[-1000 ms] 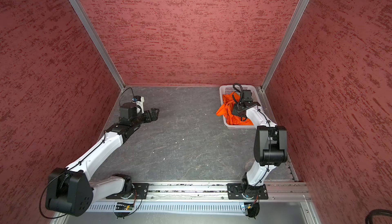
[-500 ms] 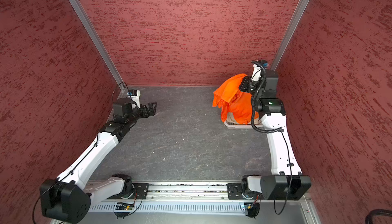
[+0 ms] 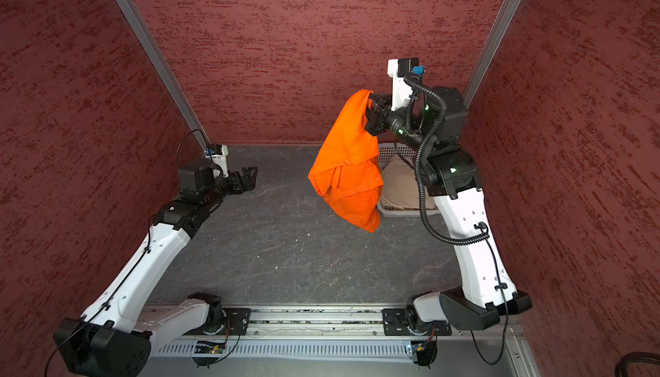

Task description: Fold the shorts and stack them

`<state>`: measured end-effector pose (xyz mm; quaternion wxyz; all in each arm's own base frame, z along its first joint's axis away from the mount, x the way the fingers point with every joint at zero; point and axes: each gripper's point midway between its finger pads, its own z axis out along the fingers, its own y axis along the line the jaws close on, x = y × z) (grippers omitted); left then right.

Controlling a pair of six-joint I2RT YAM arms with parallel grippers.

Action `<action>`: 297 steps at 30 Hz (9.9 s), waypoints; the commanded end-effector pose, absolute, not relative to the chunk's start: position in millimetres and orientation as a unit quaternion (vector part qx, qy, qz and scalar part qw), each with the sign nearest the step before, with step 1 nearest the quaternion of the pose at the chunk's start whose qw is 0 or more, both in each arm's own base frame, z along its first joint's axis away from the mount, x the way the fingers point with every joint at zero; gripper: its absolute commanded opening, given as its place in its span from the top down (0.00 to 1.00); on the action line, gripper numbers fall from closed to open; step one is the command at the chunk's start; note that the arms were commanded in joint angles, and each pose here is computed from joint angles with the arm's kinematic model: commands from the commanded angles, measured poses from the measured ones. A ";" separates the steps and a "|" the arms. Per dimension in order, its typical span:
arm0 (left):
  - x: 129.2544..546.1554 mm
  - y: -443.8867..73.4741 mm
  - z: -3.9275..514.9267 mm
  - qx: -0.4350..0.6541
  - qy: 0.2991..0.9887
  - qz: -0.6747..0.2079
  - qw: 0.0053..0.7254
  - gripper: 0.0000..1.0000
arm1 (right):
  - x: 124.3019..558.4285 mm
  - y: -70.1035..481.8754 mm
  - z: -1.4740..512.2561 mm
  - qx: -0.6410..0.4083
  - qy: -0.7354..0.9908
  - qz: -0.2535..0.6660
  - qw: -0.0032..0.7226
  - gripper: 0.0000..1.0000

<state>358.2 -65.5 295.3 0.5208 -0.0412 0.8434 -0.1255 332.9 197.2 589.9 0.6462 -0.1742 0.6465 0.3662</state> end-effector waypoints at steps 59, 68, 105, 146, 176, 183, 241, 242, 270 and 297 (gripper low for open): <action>331.4 -45.6 198.8 -0.088 0.900 -0.130 0.406 0.00 | 299.6 295.7 2.4 -0.338 0.924 0.048 0.171 0.70; 327.5 -62.0 216.0 -0.066 0.884 -0.167 0.432 0.00 | 314.6 364.7 176.4 -0.329 0.862 0.240 0.302 1.00; 269.9 -82.5 104.7 -0.173 0.920 -0.243 0.253 0.11 | 304.5 228.8 158.7 -0.091 0.927 0.215 0.293 0.43; 283.8 -76.0 158.3 -0.122 0.898 -0.254 0.339 0.93 | 397.4 249.6 145.5 -0.230 0.907 0.031 0.351 0.97; 289.0 -17.0 579.1 0.083 0.697 0.021 0.712 0.91 | 420.0 259.4 506.9 -0.228 0.736 0.149 0.620 1.00; 259.1 -16.8 581.6 0.087 0.684 0.025 0.724 0.91 | 370.2 234.5 507.3 -0.224 0.745 0.148 0.611 1.00; 229.0 -330.0 123.6 0.407 0.836 -0.130 0.344 0.49 | 502.8 184.9 147.1 -0.133 0.902 0.139 0.385 0.57; 229.4 -331.9 125.1 0.405 0.837 -0.133 0.343 0.44 | 499.4 181.9 155.9 -0.130 0.902 0.136 0.388 0.53; 271.6 -127.6 125.8 -0.115 0.922 -0.239 0.283 0.33 | 252.9 300.1 32.9 -0.007 0.940 0.287 0.186 0.72; 260.2 -52.0 58.6 -0.302 0.901 -0.226 0.213 0.40 | 265.3 337.4 78.6 -0.051 0.909 0.345 0.228 0.68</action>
